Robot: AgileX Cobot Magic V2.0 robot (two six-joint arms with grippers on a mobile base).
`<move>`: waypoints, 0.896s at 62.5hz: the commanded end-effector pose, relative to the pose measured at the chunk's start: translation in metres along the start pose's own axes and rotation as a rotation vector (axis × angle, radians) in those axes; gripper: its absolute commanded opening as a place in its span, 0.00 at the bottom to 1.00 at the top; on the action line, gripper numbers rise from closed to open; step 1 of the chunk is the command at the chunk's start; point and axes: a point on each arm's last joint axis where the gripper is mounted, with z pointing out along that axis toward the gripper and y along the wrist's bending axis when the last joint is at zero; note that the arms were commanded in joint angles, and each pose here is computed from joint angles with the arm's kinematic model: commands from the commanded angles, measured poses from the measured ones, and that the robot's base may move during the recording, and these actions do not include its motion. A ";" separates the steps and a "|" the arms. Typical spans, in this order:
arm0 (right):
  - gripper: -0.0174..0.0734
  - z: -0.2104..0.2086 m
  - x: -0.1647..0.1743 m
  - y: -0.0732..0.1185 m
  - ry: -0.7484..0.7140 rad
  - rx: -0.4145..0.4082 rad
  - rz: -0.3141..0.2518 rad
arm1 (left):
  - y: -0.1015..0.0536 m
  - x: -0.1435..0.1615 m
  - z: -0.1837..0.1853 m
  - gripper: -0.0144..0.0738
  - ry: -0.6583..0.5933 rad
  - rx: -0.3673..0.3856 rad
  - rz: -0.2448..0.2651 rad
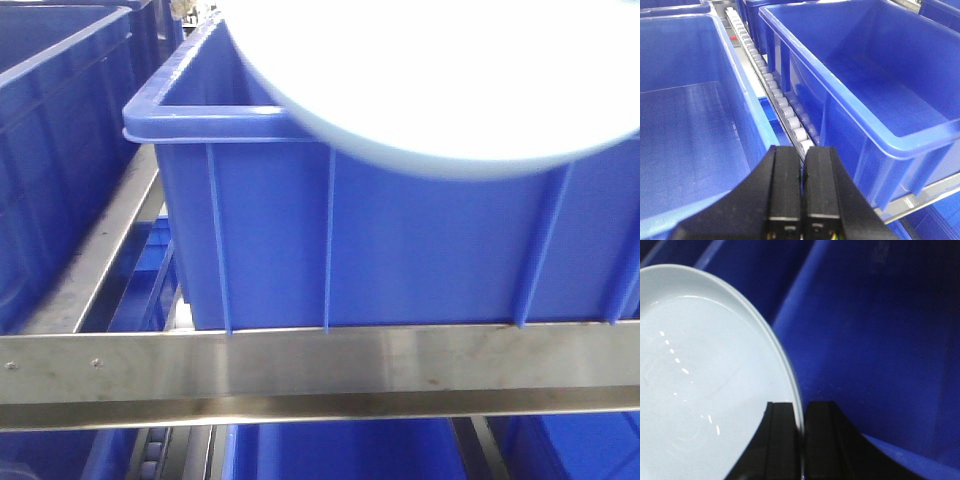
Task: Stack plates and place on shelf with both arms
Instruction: 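Lower the plate stack into the blue bin with the right gripper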
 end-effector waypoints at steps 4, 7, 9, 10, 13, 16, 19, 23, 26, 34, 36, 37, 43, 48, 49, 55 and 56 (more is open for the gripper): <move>0.25 0.010 -0.015 -0.001 -0.073 0.008 0.011 | -0.001 -0.016 -0.001 0.26 -0.103 0.013 -0.014; 0.25 0.016 -0.013 -0.002 -0.053 0.012 0.014 | -0.001 -0.016 -0.001 0.26 -0.103 0.013 -0.014; 0.25 0.019 -0.013 -0.003 -0.042 0.014 0.016 | -0.001 -0.016 -0.001 0.26 -0.103 0.013 -0.014; 0.25 0.021 -0.012 -0.003 -0.036 0.015 0.017 | -0.001 -0.016 -0.001 0.26 -0.103 0.013 -0.014; 0.25 0.027 -0.012 -0.005 -0.033 0.023 0.011 | -0.001 -0.016 -0.001 0.26 -0.103 0.013 -0.014; 0.25 0.030 -0.022 -0.006 -0.116 0.037 0.008 | -0.001 -0.016 -0.001 0.26 -0.103 0.013 -0.014; 0.25 0.034 -0.029 -0.009 -0.189 0.053 0.010 | -0.001 -0.016 -0.001 0.26 -0.103 0.013 -0.014; 0.25 0.038 -0.035 -0.011 -0.259 0.070 0.011 | -0.001 -0.016 -0.001 0.26 -0.103 0.013 -0.014; 0.25 0.040 -0.040 -0.013 -0.314 0.083 0.007 | -0.001 -0.016 -0.001 0.26 -0.103 0.013 -0.014; 0.25 0.038 -0.042 -0.013 -0.339 0.087 -0.001 | -0.001 -0.016 -0.001 0.26 -0.103 0.013 -0.014; 0.25 0.038 -0.042 -0.013 -0.342 0.087 -0.001 | -0.001 -0.016 -0.001 0.26 -0.103 0.013 -0.014; 0.25 0.038 -0.042 -0.013 -0.346 0.088 -0.002 | -0.001 -0.016 -0.001 0.26 -0.103 0.013 -0.014; 0.25 0.039 -0.042 -0.013 -0.343 0.088 -0.001 | -0.001 -0.016 -0.001 0.26 -0.103 0.013 -0.014; 0.25 0.038 -0.044 -0.013 -0.370 0.092 -0.002 | -0.001 -0.016 -0.001 0.26 -0.103 0.013 -0.014; 0.25 0.037 -0.045 -0.013 -0.375 0.092 -0.002 | -0.001 -0.016 -0.001 0.26 -0.103 0.013 -0.014; 0.25 0.037 -0.045 -0.013 -0.381 0.093 -0.001 | -0.001 -0.016 -0.001 0.26 -0.103 0.013 -0.014; 0.25 0.037 -0.045 -0.013 -0.382 0.093 -0.001 | -0.001 -0.016 -0.001 0.26 -0.103 0.013 -0.014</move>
